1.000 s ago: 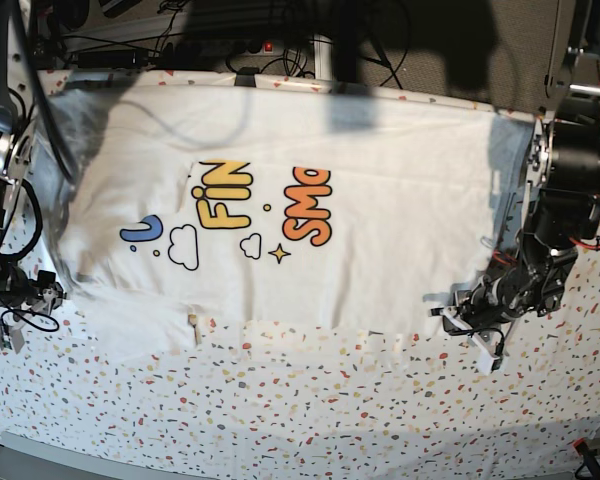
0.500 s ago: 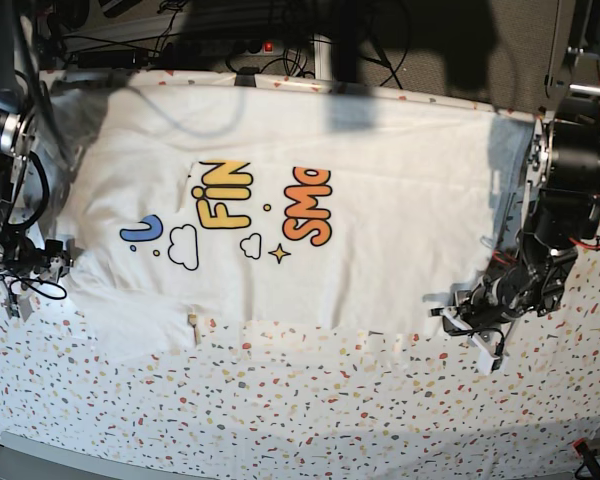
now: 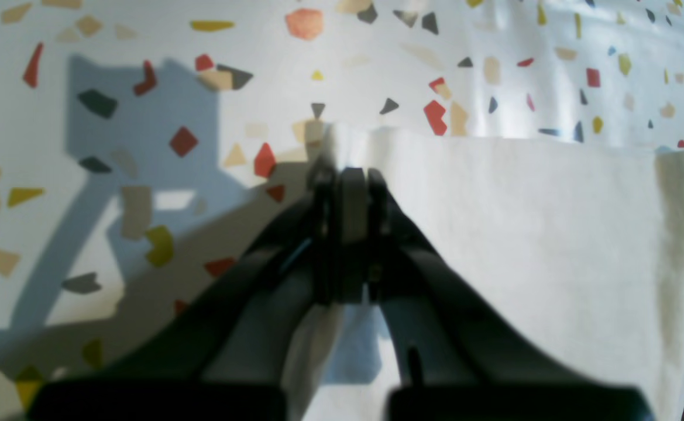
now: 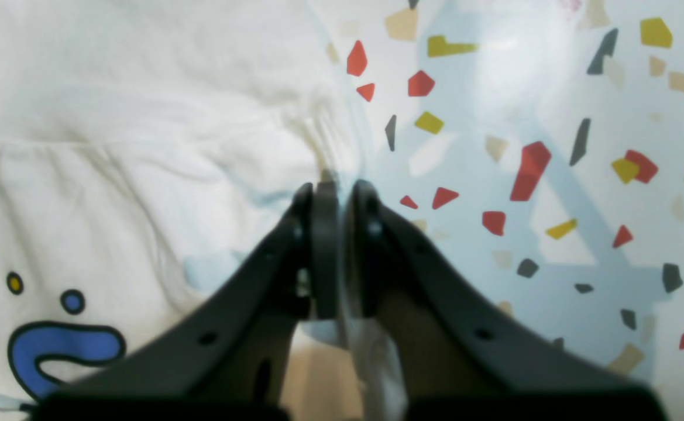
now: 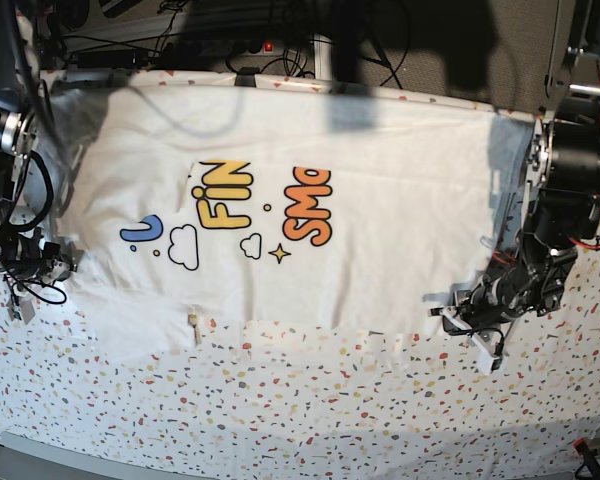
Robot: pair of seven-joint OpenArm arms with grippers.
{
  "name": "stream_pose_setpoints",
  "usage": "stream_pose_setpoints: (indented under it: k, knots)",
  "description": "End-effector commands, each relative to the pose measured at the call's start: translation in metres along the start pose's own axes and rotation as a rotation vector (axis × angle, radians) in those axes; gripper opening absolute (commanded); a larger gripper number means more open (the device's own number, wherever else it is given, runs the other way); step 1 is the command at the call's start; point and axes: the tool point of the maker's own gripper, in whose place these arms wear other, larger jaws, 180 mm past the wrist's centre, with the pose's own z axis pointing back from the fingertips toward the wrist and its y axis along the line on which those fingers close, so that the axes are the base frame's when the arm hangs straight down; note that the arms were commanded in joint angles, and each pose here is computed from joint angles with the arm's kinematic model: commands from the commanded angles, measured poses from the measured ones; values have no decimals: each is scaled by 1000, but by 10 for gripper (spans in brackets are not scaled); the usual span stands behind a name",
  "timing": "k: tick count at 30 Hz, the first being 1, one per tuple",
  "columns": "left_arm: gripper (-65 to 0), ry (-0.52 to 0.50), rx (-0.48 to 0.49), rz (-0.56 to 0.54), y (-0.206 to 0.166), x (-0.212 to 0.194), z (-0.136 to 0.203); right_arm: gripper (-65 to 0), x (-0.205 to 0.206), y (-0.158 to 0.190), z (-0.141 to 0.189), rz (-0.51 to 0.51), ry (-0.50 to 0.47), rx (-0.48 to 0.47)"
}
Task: Fold the T-shirt properly
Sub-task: 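Lower both grippers onto the shirt hem and close them on it, then lift the hem with both grippers and fold it over toward the collar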
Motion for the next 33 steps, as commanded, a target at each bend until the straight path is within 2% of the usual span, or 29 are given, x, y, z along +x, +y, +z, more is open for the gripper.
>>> stream_pose_setpoints:
  k: [1,15,21,26,30,33]
  knots:
    - [-650,-70,-10,-13,-3,34,4,-650,28,-8,10,5,-73,-9]
    - [-650,-89,-20,-30,-8,44,5,-650,44,-7,14,25,-125,-12]
    - [-650,-47,-46,-85,-22,55,8,-650,64,-9,24,63,-172,-26]
    - [-650,-12,-58,-123,-30,62,13,-650,76,-5,32,87,-172,-25]
    - [-650,-9,-92,-66,-34,65,17,-650,81,-11,40,109,-176,-43]
    - [-650,-29,-123,-30,-36,69,23,-650,79,-13,47,83,-164,-28]
